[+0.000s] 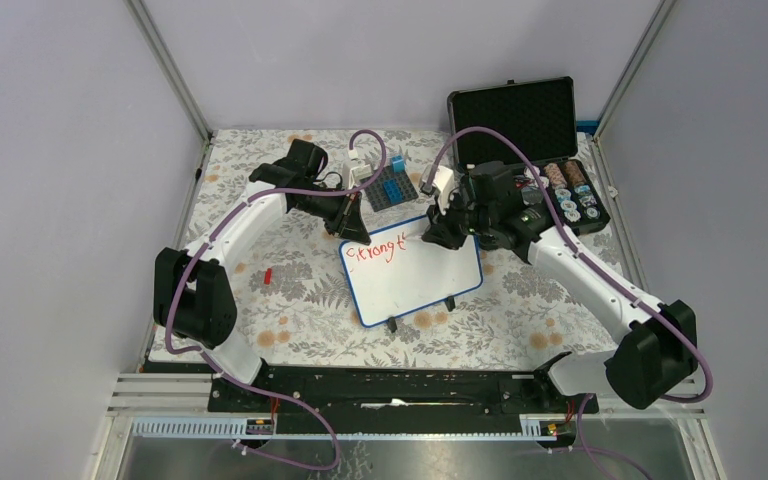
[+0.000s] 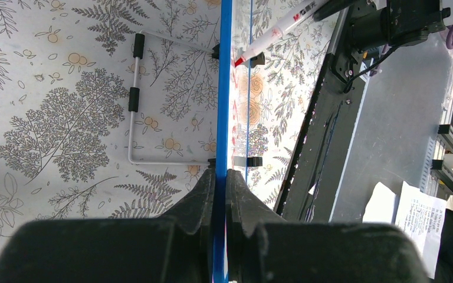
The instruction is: Write a sentence on the whiteboard
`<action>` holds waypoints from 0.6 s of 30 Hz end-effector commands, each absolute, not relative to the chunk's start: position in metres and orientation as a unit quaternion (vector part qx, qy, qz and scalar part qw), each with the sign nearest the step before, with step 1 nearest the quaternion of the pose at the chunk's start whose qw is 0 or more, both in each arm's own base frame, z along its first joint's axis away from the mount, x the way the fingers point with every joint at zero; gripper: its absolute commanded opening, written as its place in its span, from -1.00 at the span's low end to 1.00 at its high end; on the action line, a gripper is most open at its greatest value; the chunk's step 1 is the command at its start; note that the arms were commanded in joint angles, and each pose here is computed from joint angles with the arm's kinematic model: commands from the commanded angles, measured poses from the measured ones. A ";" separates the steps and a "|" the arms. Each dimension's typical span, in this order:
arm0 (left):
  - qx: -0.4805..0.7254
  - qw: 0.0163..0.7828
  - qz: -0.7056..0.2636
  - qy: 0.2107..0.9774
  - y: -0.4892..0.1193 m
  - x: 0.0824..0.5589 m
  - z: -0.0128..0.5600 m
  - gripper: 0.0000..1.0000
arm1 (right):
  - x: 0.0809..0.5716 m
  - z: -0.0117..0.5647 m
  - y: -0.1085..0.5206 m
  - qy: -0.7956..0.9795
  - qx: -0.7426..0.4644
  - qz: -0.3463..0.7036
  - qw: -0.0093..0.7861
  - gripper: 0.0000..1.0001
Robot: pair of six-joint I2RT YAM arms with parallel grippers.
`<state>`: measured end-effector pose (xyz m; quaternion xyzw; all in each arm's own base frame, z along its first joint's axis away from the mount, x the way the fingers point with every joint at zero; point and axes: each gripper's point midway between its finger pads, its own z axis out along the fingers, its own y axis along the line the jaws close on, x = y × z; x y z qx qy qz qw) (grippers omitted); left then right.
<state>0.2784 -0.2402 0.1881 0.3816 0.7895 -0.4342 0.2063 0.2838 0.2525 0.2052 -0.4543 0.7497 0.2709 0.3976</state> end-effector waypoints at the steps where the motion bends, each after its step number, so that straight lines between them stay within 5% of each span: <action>1: 0.399 0.235 -0.417 0.782 -0.240 0.286 0.193 -1.00 | 0.280 0.201 0.248 0.750 -0.452 0.270 0.401 -1.00; 18: 0.398 0.235 -0.420 0.781 -0.241 0.286 0.194 -1.00 | 0.265 0.212 0.249 0.738 -0.458 0.293 0.399 -1.00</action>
